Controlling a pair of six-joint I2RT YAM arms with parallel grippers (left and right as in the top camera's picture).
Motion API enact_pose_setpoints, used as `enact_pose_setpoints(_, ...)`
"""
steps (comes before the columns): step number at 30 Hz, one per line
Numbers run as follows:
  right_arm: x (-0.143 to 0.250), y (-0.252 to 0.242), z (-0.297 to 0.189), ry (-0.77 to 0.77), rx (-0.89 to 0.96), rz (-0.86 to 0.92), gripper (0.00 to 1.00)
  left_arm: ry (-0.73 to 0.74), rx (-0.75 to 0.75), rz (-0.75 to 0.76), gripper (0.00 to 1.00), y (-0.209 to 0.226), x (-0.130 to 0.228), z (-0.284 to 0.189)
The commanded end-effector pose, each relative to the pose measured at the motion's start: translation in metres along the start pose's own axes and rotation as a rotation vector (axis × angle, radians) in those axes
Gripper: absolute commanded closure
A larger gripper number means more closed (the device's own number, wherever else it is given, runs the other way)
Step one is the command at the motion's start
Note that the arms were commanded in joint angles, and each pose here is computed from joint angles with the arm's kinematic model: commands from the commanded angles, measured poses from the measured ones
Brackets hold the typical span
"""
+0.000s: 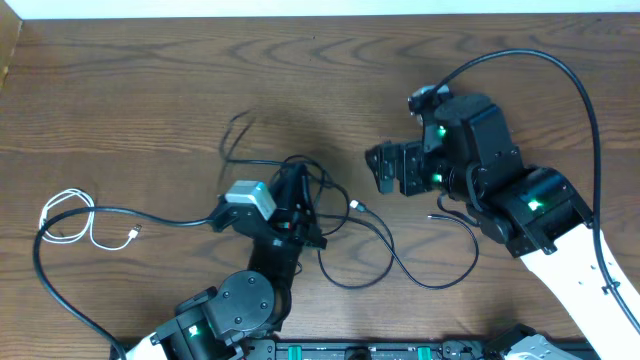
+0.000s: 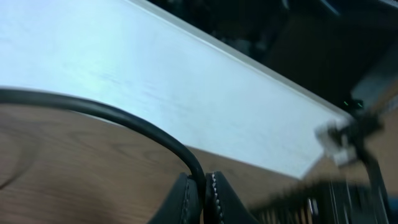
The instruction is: Untangle cables
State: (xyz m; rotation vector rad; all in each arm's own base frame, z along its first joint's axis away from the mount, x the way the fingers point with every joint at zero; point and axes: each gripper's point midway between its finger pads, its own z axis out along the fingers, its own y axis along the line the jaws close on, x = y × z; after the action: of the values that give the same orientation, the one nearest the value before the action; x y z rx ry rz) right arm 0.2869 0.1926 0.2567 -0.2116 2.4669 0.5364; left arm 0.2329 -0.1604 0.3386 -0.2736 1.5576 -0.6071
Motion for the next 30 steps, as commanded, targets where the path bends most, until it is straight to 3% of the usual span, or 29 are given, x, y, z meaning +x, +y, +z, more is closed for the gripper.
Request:
enact_pose_setpoints(1,0.015,-0.006,0.010,0.081,0.040,0.099,0.01,-0.076,-0.098,-0.002,0.92,0.017,-0.015,-0.002)
enact_pose_setpoints(8,0.065,0.046,0.039,0.288,-0.178,0.069,0.01,-0.234,-0.254,-0.103,0.92,0.041,-0.048,-0.012)
enact_pose_setpoints(12,0.082,0.060,0.068,0.275,-0.232,0.088,0.01,-0.275,-0.248,-0.108,0.92,0.037,-0.062,-0.014)
enact_pose_setpoints(18,0.094,0.068,0.103,0.223,-0.319,0.282,0.01,-0.288,-0.247,-0.076,0.92,0.035,-0.069,-0.016)
enact_pose_setpoints(22,0.096,0.087,0.104,0.199,-0.481,0.262,0.01,-0.289,-0.246,-0.079,0.92,0.035,-0.069,-0.016)
enact_pose_setpoints(30,0.087,0.107,0.100,0.149,-0.567,0.310,0.01,-0.289,-0.245,-0.080,0.92,0.035,-0.069,-0.016)
